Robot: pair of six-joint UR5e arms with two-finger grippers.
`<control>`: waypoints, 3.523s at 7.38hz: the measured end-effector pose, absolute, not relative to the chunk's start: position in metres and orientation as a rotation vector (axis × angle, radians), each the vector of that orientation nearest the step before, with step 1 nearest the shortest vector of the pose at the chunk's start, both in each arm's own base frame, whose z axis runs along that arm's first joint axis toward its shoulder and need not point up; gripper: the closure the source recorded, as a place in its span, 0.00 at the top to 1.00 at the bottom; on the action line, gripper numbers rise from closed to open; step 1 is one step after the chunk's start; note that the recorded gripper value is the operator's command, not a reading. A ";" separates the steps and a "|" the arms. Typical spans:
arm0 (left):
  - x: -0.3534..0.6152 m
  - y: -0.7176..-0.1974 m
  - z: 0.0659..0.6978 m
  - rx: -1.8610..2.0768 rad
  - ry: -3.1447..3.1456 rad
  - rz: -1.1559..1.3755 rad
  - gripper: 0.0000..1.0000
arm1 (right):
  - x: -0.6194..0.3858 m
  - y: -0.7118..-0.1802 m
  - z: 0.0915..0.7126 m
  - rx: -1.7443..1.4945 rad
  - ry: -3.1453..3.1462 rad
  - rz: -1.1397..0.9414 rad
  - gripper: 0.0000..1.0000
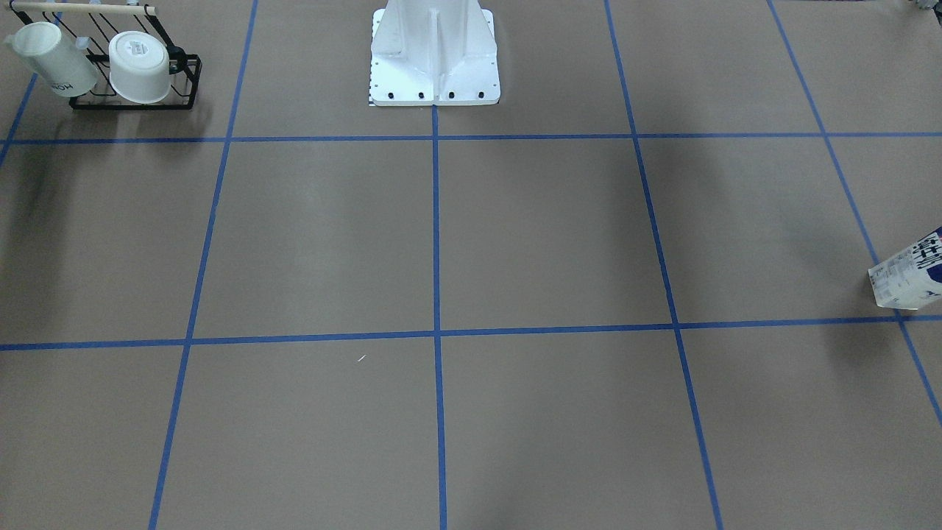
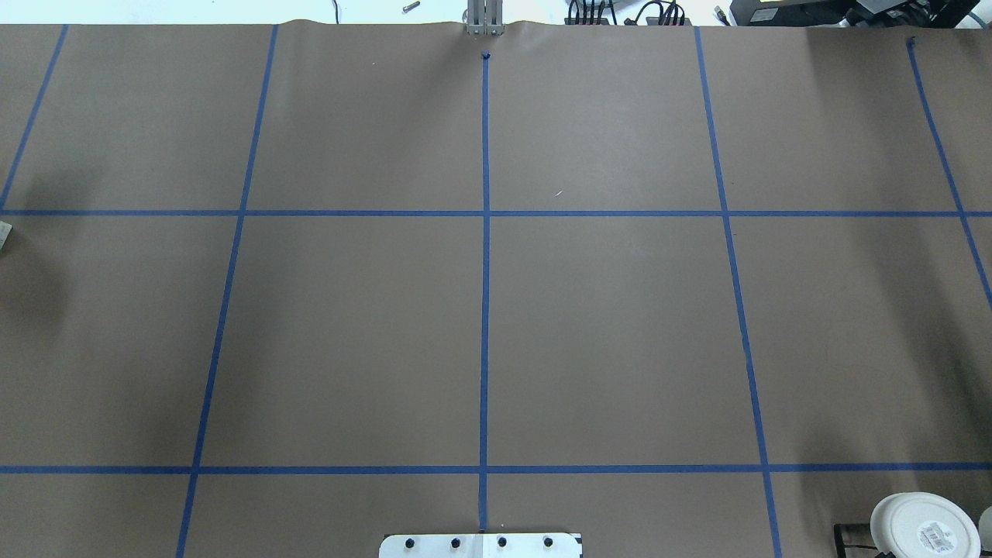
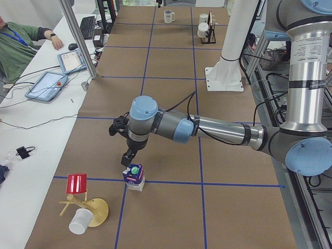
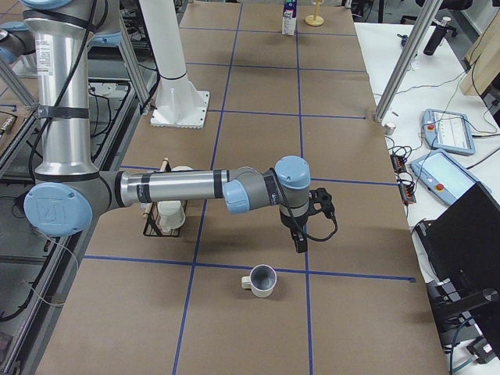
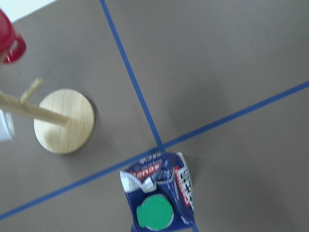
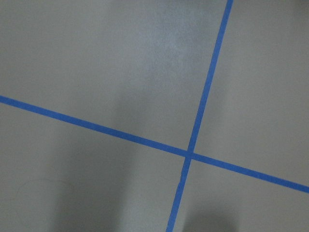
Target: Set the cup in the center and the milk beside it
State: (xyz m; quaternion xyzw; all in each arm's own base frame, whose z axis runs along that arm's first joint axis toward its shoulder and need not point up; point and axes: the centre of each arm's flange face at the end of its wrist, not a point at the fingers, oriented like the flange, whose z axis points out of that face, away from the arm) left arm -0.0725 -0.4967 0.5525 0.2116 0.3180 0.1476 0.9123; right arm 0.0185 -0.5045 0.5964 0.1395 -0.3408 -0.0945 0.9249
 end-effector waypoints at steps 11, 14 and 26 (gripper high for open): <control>-0.074 -0.503 0.537 0.492 0.641 0.279 0.99 | -0.028 -0.420 0.715 0.222 -0.660 -0.219 0.00; -0.074 -0.502 0.541 0.486 0.642 0.278 0.99 | -0.038 -0.448 0.667 0.311 -0.701 -0.251 0.00; -0.073 -0.505 0.550 0.462 0.649 0.253 0.99 | -0.542 -0.490 0.146 0.083 -0.744 0.307 0.00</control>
